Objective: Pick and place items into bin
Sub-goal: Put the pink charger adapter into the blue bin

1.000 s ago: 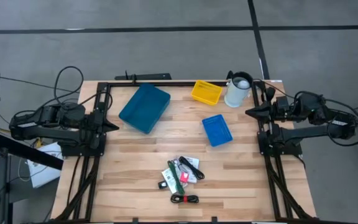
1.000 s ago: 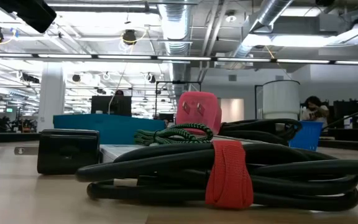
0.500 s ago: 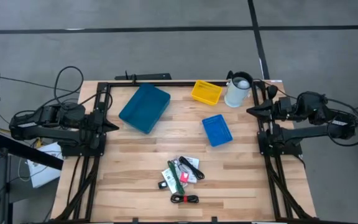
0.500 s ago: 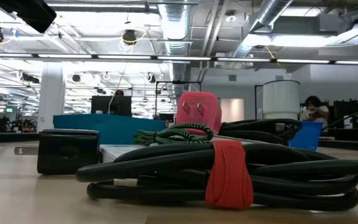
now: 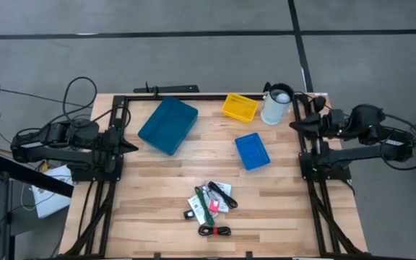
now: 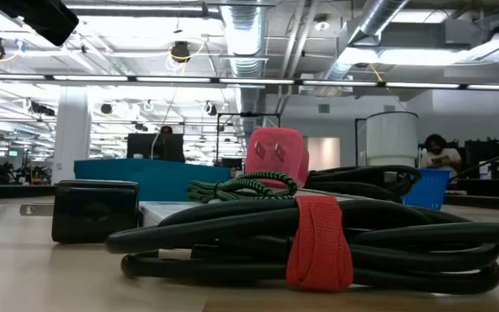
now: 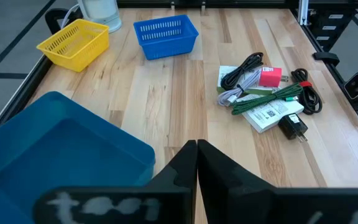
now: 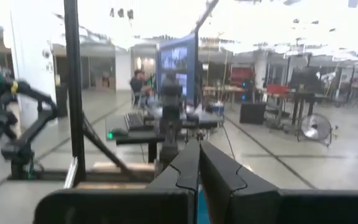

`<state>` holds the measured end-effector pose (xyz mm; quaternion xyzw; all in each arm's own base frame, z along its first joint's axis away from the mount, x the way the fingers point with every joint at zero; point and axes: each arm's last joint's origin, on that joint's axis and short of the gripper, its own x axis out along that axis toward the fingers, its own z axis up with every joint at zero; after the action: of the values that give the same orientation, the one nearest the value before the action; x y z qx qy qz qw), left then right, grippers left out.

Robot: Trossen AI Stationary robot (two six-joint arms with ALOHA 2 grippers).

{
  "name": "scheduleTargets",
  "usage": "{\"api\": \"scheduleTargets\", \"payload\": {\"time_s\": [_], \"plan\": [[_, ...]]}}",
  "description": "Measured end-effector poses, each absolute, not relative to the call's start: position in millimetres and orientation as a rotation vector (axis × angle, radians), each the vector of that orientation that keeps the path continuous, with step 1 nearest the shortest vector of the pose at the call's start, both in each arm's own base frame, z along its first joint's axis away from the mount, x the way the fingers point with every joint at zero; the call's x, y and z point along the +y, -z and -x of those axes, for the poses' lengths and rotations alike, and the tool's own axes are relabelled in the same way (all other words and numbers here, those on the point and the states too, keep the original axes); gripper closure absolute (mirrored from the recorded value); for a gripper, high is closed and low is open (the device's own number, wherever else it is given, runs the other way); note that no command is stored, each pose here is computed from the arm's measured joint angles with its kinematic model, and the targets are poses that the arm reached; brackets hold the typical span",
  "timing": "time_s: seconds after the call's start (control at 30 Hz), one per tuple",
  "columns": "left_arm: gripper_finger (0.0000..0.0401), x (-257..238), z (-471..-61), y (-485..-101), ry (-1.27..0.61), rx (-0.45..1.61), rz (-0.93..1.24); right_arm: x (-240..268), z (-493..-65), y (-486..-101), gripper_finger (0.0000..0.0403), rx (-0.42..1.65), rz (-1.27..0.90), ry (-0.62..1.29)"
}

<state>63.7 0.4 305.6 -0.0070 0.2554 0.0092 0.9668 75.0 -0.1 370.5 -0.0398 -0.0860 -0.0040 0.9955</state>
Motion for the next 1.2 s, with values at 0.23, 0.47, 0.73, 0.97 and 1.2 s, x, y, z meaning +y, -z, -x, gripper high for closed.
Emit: {"api": "scheduleTargets", "payload": {"time_s": [0.23, 0.47, 0.73, 0.97, 1.2], "plan": [[0.0401, 0.4, -63.8, -305.6, -0.019, 0.517, 0.014, -0.2, -86.1, -390.9, 0.0395, -0.37, 0.067, 0.02], [0.0401, 0.4, -63.8, -305.7, -0.019, 0.517, 0.014, 0.6, -117.3, -401.2, 0.0395, -0.477, 0.1, 0.024], [0.0401, 0.4, -63.8, -305.7, -0.019, 0.516, 0.014, 1.0, -177.1, -382.4, 0.0395, -0.365, 0.096, 0.014], [0.0401, 0.4, -63.8, -305.7, -0.019, 0.517, 0.014, 2.1, -202.3, -350.0, 0.0395, -0.082, -0.074, -0.013], [0.0401, 0.4, -63.8, -305.7, -0.019, 0.516, 0.014, 16.0, -202.3, -334.7, 0.0395, 0.08, -0.173, -0.072]]}}
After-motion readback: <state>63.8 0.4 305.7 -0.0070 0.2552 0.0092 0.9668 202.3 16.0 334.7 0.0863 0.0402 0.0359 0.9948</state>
